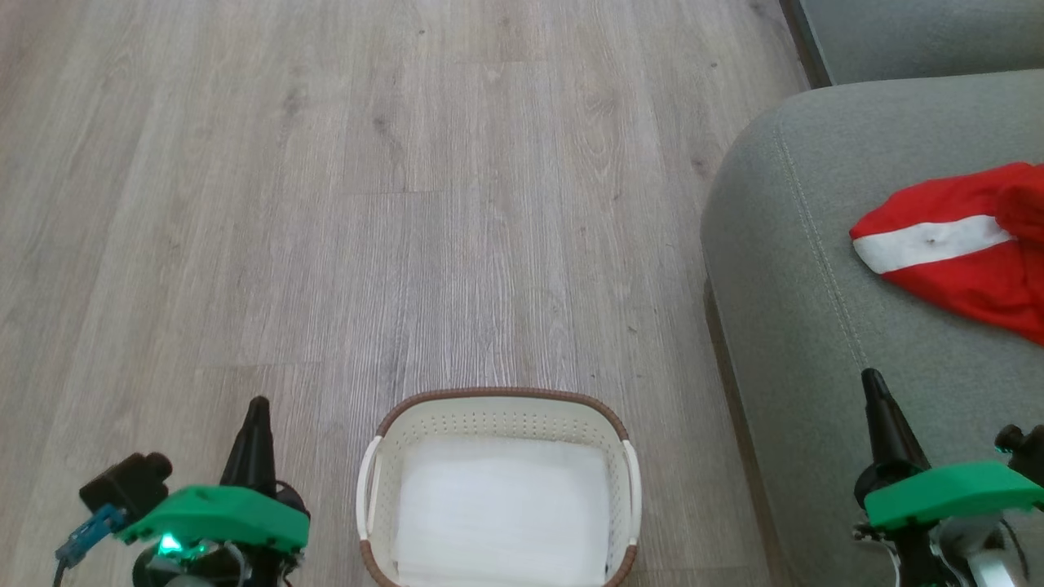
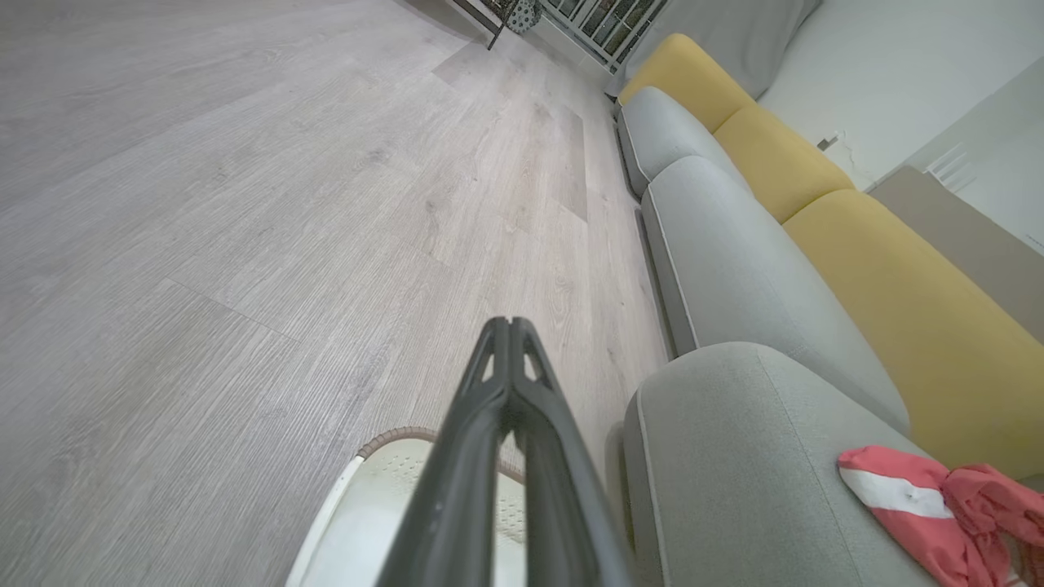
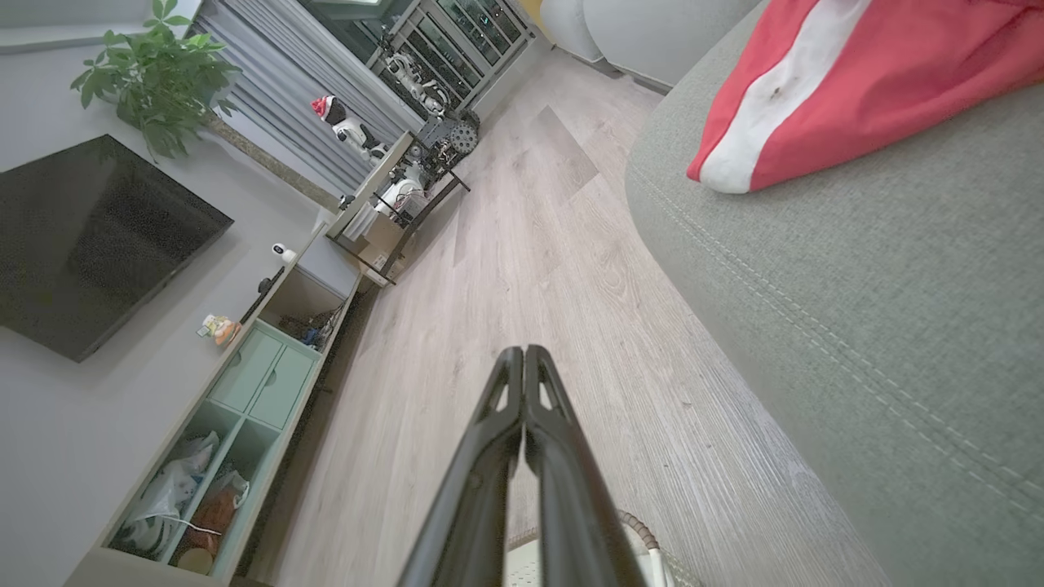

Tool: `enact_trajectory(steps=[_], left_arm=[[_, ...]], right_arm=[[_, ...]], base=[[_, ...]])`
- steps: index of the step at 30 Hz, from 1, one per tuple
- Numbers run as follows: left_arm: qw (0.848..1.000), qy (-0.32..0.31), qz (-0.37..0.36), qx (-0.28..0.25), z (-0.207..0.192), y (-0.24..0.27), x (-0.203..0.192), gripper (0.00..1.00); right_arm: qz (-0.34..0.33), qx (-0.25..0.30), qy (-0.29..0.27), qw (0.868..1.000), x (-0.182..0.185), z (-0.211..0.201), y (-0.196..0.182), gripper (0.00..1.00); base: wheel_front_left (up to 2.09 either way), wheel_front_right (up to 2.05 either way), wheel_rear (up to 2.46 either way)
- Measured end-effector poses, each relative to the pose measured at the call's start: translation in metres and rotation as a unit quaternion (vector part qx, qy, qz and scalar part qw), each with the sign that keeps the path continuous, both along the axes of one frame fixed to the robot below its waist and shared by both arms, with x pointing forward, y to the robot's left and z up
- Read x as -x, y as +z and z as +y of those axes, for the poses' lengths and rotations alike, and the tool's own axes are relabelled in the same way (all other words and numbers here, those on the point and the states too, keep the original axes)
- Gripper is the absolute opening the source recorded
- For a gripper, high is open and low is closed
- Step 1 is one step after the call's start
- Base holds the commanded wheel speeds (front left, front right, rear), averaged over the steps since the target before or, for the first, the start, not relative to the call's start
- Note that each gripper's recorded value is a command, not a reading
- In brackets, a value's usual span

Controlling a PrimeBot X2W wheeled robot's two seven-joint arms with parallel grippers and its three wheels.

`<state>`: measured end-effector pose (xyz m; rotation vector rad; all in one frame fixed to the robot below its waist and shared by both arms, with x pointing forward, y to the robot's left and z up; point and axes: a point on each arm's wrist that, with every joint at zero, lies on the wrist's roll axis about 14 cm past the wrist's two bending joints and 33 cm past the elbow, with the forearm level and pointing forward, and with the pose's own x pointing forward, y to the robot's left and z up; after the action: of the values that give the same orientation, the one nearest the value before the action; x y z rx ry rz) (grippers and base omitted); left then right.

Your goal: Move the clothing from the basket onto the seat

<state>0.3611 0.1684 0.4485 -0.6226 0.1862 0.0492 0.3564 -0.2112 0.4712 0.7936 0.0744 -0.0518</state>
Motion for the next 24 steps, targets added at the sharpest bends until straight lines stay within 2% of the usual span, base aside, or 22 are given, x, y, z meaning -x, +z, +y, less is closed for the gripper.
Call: enact_trajectory(steps=[24], left_arm=[[0.989,0.026,0.006,0.145,0.0057,0.0037,-0.0038,0.00]], right_arm=[[0.006,-0.119,-0.021,0.993,-0.0054,-0.0014,-0.0003,0.00]], base=[[0.00,0.00,0.00]])
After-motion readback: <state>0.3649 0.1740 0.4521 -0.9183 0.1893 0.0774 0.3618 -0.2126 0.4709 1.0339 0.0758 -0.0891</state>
